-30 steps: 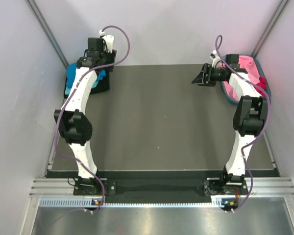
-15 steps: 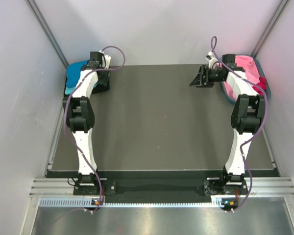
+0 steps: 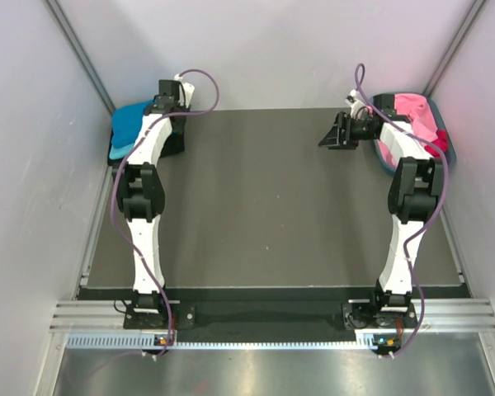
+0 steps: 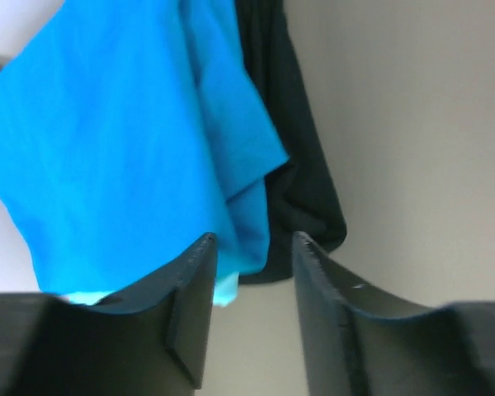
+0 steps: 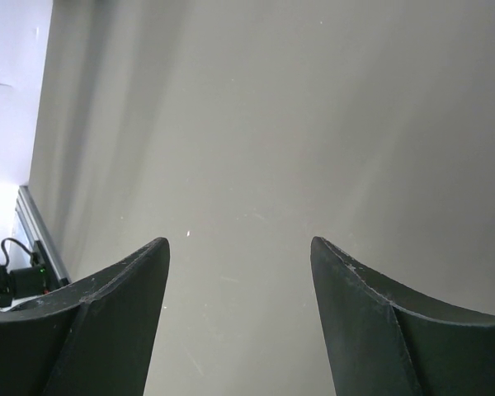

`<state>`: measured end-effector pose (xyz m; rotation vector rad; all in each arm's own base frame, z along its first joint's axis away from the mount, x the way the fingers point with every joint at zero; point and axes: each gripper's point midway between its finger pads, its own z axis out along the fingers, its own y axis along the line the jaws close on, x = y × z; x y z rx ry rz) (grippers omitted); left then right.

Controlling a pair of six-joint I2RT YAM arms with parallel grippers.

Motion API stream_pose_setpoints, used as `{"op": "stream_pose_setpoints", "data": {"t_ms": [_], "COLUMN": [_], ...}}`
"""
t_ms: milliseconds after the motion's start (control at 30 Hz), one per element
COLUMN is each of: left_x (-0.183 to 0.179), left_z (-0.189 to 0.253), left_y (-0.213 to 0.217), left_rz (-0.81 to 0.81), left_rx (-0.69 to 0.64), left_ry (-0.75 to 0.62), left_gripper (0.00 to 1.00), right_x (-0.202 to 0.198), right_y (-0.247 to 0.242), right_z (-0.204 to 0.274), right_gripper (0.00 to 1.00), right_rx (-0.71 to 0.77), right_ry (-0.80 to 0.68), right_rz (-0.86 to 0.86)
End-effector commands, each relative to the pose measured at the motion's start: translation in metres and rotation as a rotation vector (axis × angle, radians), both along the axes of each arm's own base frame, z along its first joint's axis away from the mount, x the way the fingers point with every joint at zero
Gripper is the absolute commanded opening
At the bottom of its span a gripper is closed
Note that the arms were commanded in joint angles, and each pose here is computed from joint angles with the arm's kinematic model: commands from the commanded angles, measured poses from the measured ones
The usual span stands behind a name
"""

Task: Fold and stack the t-shirts
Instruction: Neatly place the folded tshirt to the corner

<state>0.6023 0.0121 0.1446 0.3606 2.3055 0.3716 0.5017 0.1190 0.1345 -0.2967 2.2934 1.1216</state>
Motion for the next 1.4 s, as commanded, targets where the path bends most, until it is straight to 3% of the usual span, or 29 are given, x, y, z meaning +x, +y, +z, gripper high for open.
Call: {"op": "stream_pose_setpoints", "data": {"t_ms": [0,67,100,200,267,333,433,533,600,833,1133,1367], "left_x": [0.019,0.022,0.023,0.023,0.021,0.017,0.012,0.012,0.013,0.010,0.007,0.012], "left_z": [0.006,0.002,0.002,0.006,0.011,0.013,0.021,0.035,0.044,0.076,0.077,0.069], "left_y": [-0.003,-0.005,-0.006,-0.007,-0.005,-0.002,-0.007,-0.019,-0.028,-0.063,-0.035,-0.019], "left_rz": [-0.006,-0.011,-0.014,-0.010,-0.003,0.004,-0.012,-0.049,-0.066,-0.118,-0.070,-0.047], "left_rx": [0.042,0.050,0.054,0.065,0.073,0.084,0.089,0.101,0.112,0.119,0.222,0.261], "left_ry": [-0.061,-0.059,-0.061,-0.069,-0.077,-0.072,-0.078,-0.102,-0.121,-0.188,-0.173,-0.158], "left_gripper": [0.42,0.38,0.30,0.18,0.04,0.00,0.00,0.22,0.31,0.33,0.28,0.29], "right_x": [0.011,0.013,0.013,0.014,0.015,0.015,0.015,0.016,0.017,0.018,0.018,0.018], "right_y": [0.000,-0.002,-0.003,-0.004,-0.005,-0.005,-0.005,-0.005,-0.005,-0.003,-0.004,-0.004], "right_z": [0.020,0.018,0.017,0.017,0.017,0.016,0.014,0.013,0.012,0.011,0.004,0.003], "right_gripper": [0.70,0.70,0.70,0.70,0.70,0.69,0.69,0.69,0.69,0.70,0.70,0.70], "right_rx": [0.026,0.028,0.030,0.033,0.034,0.035,0.043,0.054,0.061,0.074,0.084,0.088], "right_ry": [-0.072,-0.065,-0.060,-0.063,-0.066,-0.065,-0.057,-0.049,-0.043,-0.036,-0.017,-0.014], "right_rz": [0.010,-0.001,-0.006,-0.008,-0.009,-0.012,-0.013,-0.018,-0.020,-0.020,-0.020,-0.020]}}
